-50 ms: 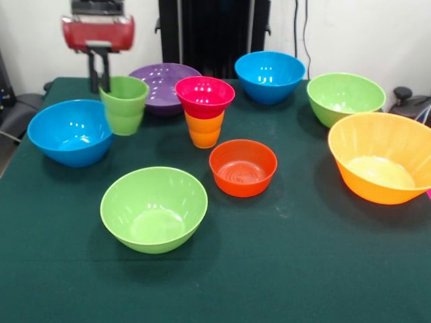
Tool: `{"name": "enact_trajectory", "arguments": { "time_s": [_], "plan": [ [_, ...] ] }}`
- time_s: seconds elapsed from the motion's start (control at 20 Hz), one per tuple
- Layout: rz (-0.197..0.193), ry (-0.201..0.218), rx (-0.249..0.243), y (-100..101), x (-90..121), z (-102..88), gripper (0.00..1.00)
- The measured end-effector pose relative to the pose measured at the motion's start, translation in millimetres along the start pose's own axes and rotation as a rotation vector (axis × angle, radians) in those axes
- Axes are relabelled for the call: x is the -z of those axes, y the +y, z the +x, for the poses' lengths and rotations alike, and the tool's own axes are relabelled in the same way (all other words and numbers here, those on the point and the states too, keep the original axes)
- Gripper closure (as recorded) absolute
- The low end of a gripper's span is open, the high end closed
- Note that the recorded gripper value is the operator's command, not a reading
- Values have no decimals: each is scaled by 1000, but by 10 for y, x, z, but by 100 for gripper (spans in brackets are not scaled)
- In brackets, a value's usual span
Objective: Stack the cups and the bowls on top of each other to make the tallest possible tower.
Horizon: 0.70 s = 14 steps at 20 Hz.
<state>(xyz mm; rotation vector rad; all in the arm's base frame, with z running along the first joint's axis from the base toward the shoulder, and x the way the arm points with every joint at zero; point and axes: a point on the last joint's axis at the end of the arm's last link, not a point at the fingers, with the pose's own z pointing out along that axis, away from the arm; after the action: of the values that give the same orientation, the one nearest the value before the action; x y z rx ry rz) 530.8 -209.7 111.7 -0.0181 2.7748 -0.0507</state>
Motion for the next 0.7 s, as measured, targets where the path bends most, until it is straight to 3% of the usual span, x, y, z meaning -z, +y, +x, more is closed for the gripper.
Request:
{"name": "enact_trajectory", "arguments": {
  "time_s": [0.15, 0.35, 0.5, 0.7],
  "plan": [
    [17, -27, -42, -140, 158, -127, 100],
    [26, -24, -117, -265, 402, -211, 100],
    [21, 4, -175, -267, 611, -191, 100],
    [6, 66, -211, -96, 844, -70, 100]
  ]
}}
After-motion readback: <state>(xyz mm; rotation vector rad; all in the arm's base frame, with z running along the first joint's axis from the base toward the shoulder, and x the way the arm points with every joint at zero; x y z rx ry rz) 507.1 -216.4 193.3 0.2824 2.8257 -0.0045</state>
